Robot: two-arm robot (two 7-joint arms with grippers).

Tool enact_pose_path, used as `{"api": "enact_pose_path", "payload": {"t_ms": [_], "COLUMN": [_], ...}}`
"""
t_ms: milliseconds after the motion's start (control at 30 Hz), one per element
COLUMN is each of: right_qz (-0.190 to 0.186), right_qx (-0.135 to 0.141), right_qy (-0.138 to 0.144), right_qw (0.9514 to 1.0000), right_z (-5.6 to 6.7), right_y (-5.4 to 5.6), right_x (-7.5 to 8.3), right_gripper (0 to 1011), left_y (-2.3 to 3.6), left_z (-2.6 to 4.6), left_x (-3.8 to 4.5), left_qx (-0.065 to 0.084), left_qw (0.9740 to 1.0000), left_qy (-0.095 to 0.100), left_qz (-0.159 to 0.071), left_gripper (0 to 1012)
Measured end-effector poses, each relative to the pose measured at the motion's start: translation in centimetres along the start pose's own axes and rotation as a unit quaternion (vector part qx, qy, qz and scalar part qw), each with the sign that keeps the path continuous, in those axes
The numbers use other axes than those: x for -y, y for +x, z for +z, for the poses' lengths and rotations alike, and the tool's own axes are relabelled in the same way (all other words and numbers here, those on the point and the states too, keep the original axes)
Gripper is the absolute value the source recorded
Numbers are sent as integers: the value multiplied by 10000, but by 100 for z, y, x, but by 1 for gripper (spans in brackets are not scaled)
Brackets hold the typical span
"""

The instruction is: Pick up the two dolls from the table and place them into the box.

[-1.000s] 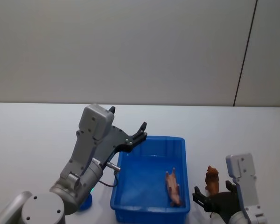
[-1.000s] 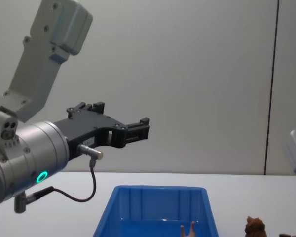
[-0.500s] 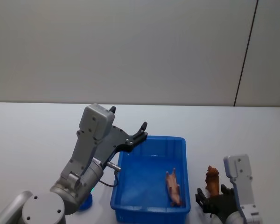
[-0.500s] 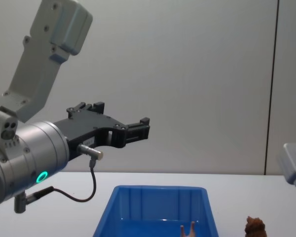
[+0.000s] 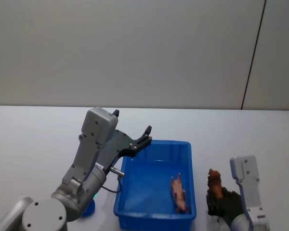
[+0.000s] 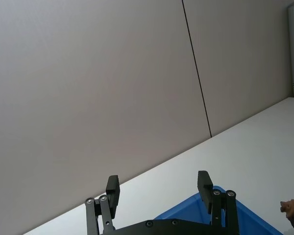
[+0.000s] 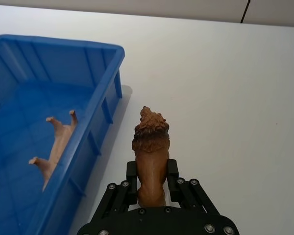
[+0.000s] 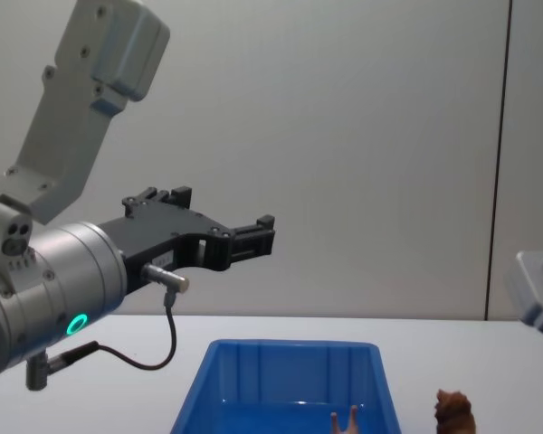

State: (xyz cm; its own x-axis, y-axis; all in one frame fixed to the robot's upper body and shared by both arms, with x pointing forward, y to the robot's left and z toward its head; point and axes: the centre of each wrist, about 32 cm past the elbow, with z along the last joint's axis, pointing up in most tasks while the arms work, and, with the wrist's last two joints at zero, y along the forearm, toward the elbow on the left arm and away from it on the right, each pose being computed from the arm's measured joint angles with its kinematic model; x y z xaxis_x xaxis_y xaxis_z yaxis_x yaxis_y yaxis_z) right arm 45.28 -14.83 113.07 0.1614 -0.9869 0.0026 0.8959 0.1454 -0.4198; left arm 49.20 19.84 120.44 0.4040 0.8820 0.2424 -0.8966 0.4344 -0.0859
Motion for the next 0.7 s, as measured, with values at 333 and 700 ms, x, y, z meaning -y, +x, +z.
{"api": "enact_pose_path", "payload": {"t_ms": [333, 700], "right_qz": [2, 342], "right_qx": [46, 131], "right_qy": [384, 964], "right_qw": [9993, 9947], "right_z": [131, 325], "right_y": [-19, -23], "right_x": [65, 95], "right_gripper": [337, 337], "left_y": [0, 0], "left_z": [0, 0], "left_x": [0, 0], "left_qx": [0, 0], "left_qw": [10000, 10000], "left_qy": [0, 0], "left_qz": [0, 0], "left_gripper": [1002, 1002]}}
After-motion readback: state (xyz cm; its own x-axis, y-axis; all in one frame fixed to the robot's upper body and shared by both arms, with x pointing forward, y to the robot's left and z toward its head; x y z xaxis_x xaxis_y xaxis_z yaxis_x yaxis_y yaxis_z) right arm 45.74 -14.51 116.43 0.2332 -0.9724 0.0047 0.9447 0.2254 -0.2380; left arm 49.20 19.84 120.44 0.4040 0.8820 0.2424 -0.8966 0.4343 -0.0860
